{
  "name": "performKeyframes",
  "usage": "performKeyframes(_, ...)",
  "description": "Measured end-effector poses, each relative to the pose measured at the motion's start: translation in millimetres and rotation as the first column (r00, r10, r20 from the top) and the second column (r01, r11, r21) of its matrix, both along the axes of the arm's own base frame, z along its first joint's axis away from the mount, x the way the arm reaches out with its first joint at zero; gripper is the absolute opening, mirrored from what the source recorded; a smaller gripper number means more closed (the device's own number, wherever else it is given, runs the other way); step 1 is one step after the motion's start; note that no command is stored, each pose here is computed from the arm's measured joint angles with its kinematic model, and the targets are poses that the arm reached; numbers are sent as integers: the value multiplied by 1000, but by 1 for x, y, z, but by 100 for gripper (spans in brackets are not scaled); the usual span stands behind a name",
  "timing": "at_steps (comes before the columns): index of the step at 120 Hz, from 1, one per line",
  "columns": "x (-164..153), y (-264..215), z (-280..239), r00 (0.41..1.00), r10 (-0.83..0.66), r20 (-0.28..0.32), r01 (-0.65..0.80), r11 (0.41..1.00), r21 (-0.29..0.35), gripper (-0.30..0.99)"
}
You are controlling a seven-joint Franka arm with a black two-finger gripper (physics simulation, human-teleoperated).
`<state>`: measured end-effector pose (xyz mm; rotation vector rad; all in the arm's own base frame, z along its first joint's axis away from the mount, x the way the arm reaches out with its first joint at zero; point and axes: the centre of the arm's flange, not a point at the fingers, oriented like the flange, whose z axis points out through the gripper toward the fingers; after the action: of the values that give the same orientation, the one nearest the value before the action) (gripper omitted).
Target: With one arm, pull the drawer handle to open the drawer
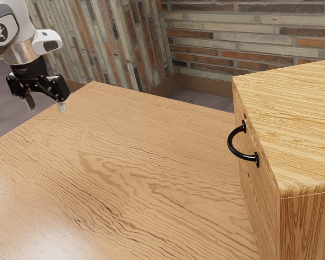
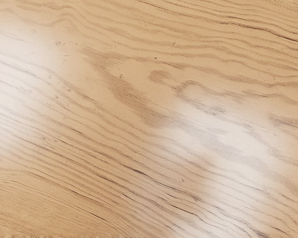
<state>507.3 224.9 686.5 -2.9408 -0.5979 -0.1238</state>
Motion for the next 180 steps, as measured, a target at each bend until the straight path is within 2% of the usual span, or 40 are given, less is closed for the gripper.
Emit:
performKeyframes(30, -9, 20, -1, 999, 42, 1, -42, 999, -8, 69)
performKeyframes(62, 6, -15, 0, 1000, -27, 4, 27, 1000, -9, 69)
performKeyframes(66, 5, -24, 12, 999, -42, 23, 42, 999, 2, 69)
performKeyframes(74, -14, -50, 92, 981, -84, 176, 73, 995, 64, 69)
performKeyframes(78, -19, -65, 117, 968, -111, 227, 95, 992, 82, 69)
performKeyframes(84, -19, -91, 134, 952, -159, 262, 139, 986, 92, 69)
performKeyframes(91, -13, -121, 140, 937, -215, 275, 196, 976, 95, 69)
performKeyframes(112, 14, -177, 122, 913, -316, 256, 307, 949, 76, 69)
performKeyframes(121, 29, -191, 108, 907, -339, 252, 340, 939, 39, 69)
performKeyframes(137, 33, -178, 98, 916, -315, 249, 325, 946, 1, 69)
performKeyframes(146, 19, -153, 102, 935, -259, 244, 271, 962, -18, 69)
performKeyframes(162, 9, -104, 78, 985, -40, 168, 55, 994, -90, 69)
performKeyframes(171, 13, -76, 54, 988, 92, 122, -76, 988, -135, 69)
performKeyframes(180, 23, -60, 7, 977, 198, 73, -181, 964, -195, 69)
